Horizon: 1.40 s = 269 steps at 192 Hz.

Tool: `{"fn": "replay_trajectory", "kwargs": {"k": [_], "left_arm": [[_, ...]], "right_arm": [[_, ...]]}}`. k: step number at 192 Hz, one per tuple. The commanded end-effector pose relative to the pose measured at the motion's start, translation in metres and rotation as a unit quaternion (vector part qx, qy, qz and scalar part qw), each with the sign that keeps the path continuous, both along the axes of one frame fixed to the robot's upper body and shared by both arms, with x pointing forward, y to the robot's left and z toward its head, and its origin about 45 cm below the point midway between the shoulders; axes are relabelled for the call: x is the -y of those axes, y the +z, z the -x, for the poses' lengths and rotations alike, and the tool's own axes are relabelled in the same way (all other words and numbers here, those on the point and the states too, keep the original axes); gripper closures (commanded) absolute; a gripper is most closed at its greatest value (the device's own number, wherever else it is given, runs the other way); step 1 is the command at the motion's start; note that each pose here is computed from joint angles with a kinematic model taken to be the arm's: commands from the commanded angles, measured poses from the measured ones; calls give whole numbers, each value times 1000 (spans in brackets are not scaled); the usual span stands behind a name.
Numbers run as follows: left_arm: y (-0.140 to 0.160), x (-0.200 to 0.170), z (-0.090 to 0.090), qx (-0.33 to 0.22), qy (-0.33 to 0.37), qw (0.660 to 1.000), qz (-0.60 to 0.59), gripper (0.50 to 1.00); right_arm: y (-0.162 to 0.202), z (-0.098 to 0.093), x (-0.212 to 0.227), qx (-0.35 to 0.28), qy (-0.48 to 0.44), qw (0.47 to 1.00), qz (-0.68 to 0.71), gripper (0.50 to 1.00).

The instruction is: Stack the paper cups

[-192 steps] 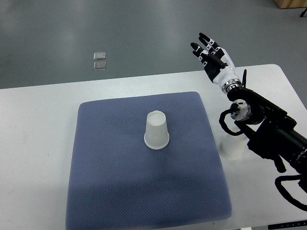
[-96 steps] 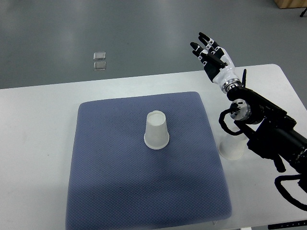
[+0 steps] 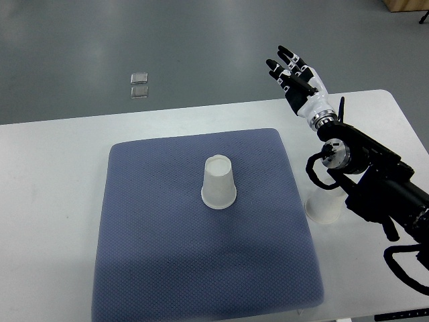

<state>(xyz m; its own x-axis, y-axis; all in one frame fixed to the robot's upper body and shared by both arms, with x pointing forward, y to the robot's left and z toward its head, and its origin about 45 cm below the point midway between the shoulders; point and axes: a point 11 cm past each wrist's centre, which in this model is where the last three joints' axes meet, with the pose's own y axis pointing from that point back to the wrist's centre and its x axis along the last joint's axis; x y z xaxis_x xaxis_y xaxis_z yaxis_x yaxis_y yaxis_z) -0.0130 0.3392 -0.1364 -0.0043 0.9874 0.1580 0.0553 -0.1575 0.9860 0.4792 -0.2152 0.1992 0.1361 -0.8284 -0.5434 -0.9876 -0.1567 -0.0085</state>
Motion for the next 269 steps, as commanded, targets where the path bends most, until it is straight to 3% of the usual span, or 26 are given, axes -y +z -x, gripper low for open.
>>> {"fn": "replay_trajectory", "kwargs": {"k": [1, 98, 128, 184, 235, 236, 269], "left_arm": [[0, 0, 1, 0, 0, 1000, 0, 500], [0, 0, 0, 0, 0, 1000, 0, 500], [0, 0, 0, 0, 0, 1000, 0, 500], [0, 0, 0, 0, 0, 1000, 0, 500], [0, 0, 0, 0, 0, 1000, 0, 500], [0, 0, 1, 0, 0, 1000, 0, 500], [0, 0, 1, 0, 0, 1000, 0, 500]], "right_arm": [[1, 0, -1, 1, 1, 1000, -1, 579], [39, -18, -2, 31, 17, 999, 23, 581], [53, -24, -11, 15, 47, 997, 56, 579], [96, -35, 50, 12, 80, 962, 260, 579], [133, -18, 59, 53, 183, 902, 388, 579], [142, -11, 56, 68, 206, 881, 420, 579], [161, 7, 51, 100, 278, 812, 503, 579]]}}
